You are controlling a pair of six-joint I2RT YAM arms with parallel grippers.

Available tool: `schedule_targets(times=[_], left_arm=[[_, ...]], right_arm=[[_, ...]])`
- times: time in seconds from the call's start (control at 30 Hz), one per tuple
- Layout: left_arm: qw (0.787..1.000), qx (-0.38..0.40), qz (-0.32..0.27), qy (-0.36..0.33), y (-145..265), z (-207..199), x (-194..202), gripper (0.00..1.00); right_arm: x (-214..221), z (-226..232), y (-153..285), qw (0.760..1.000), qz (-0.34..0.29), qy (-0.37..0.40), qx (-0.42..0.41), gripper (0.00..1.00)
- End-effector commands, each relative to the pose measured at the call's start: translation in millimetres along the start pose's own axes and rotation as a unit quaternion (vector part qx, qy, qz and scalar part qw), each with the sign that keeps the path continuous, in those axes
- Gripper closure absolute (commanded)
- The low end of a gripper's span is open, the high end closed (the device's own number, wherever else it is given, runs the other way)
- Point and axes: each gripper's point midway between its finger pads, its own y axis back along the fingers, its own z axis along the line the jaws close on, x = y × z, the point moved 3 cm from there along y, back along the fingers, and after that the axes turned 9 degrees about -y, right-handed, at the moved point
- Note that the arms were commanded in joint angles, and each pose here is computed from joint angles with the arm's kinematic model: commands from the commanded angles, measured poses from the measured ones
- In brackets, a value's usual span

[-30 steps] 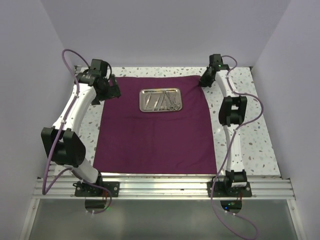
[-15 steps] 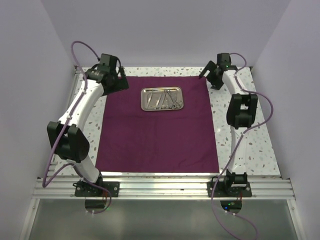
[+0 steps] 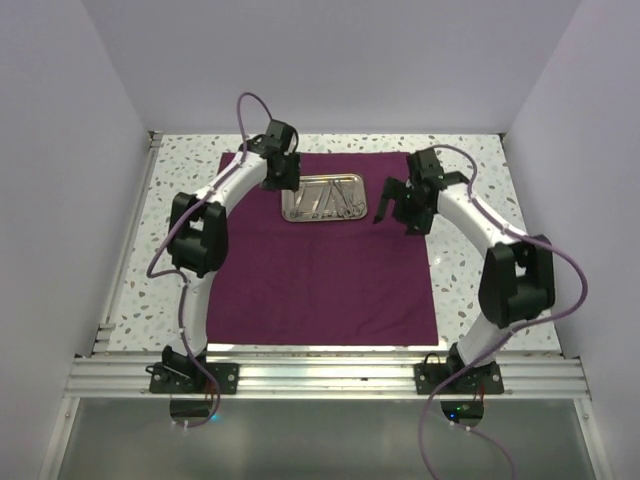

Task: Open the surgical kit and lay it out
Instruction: Pick up the medical item from the container.

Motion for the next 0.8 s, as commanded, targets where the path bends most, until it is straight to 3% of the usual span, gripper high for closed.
schedule_targets(times=[0.0, 0.23, 0.57, 0.73, 0.77], left_arm=[[0.997, 0.027, -0.061, -0.030, 0.2, -9.2, -41.7, 0.38], [0.995, 0.052, -0.074, -0.031, -18.6, -22.1, -49.5, 0.32], [0.996, 0.070, -0.052, -0.033, -53.1, -45.2, -32.8, 0.35], [0.998, 0.039, -0.035, -0.034, -68.6, -44.9, -21.4, 0.41], [0.998, 0.035, -0.034, -0.032, -69.7, -43.8, -20.5, 0.49]], right_arm=[[34.5, -15.3, 36.9, 0.999, -0.006, 0.034, -0.015, 0.04], [63.1, -46.7, 59.8, 0.999, -0.007, 0.048, 0.015, 0.04], [66.9, -58.5, 79.5, 0.998, -0.015, 0.053, 0.041, 0.04], [67.7, -58.9, 84.6, 0.998, -0.019, 0.048, 0.038, 0.04], [68.7, -59.8, 85.0, 0.998, -0.018, 0.048, 0.039, 0.04]])
